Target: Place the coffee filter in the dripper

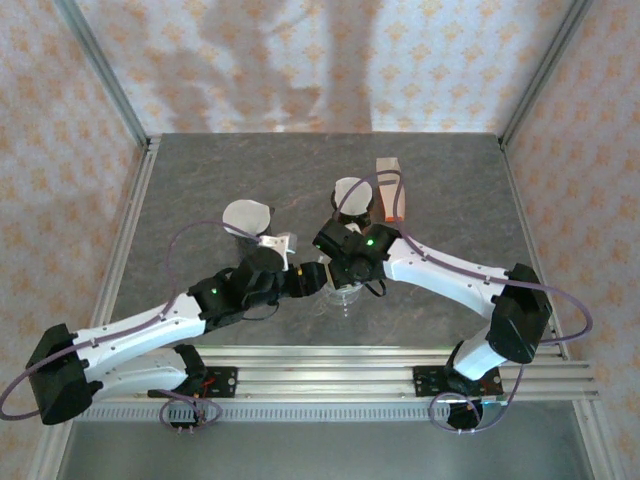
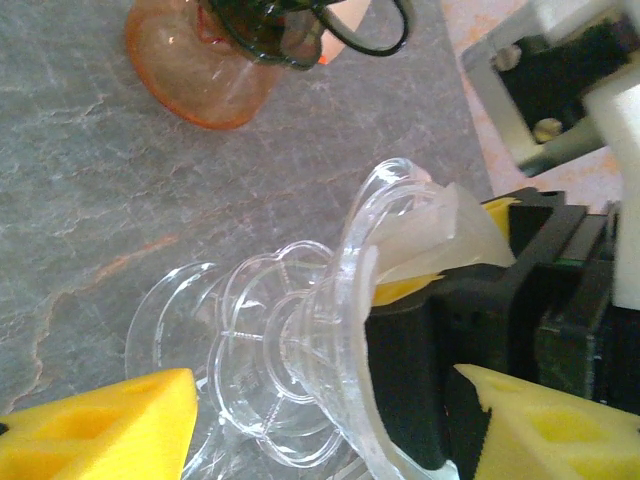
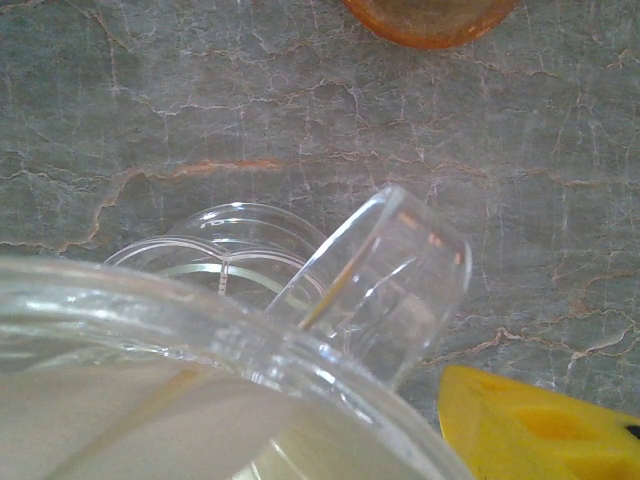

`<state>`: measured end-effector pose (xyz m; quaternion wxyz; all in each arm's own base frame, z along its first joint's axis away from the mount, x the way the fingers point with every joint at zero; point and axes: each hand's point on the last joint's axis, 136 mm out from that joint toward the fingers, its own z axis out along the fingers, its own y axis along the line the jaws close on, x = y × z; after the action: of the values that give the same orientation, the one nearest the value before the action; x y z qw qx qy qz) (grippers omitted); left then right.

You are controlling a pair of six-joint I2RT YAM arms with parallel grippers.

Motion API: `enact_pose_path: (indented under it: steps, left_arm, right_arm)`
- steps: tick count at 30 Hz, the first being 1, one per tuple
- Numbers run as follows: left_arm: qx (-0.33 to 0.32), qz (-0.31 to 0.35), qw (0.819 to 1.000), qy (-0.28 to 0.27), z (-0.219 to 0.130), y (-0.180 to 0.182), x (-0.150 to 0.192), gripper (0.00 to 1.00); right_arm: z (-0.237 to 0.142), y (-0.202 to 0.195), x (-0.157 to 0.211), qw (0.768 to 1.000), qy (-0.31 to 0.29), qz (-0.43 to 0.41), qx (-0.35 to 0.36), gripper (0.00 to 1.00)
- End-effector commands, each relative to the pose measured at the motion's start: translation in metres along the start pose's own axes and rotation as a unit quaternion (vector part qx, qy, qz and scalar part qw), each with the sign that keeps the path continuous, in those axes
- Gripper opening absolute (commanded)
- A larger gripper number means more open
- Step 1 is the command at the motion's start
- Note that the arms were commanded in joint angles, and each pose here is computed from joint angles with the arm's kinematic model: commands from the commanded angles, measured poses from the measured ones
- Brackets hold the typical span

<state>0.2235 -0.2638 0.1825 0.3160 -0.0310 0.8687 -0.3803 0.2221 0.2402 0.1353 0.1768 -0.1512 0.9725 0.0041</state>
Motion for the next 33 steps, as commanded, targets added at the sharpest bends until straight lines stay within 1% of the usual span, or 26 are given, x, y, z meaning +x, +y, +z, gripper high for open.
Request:
enact_pose_path:
  steps: [1,2,6,8,21,27,33]
  left_arm:
    - [0.02,-0.006,1.0,-0.016,-0.004,-0.008,-0.009,0.68]
    - [0.017,-0.005,1.0,-0.014,-0.003,-0.008,-0.009,0.68]
    - [0.004,-0.007,1.0,-0.006,0.002,-0.001,-0.005,0.59]
    - [0.002,-0.009,1.0,-0.003,0.002,0.0,-0.003,0.57]
    - [-0.001,-0.009,1.0,0.009,0.001,0.005,0.004,0.51]
    - [0.0,-0.011,1.0,0.02,0.004,0.006,0.009,0.46]
    - [0.0,-0.011,1.0,0.022,0.002,0.005,0.01,0.44]
  right_arm:
    - [0.004,-0.006,0.001,1.0,-0.008,0.002,0.024,0.61]
    - [0.005,-0.006,0.002,1.0,-0.007,0.002,0.025,0.61]
    - [0.005,-0.006,0.002,1.0,-0.008,0.002,0.026,0.61]
    - [0.004,-0.005,0.002,1.0,-0.009,0.002,0.025,0.61]
    - [0.002,-0.006,0.001,0.999,-0.019,0.012,0.025,0.61]
    - [0.001,-0.006,0.0,0.999,-0.021,0.015,0.024,0.61]
    - [-0.003,-0.008,-0.004,0.999,-0.031,0.02,0.026,0.61]
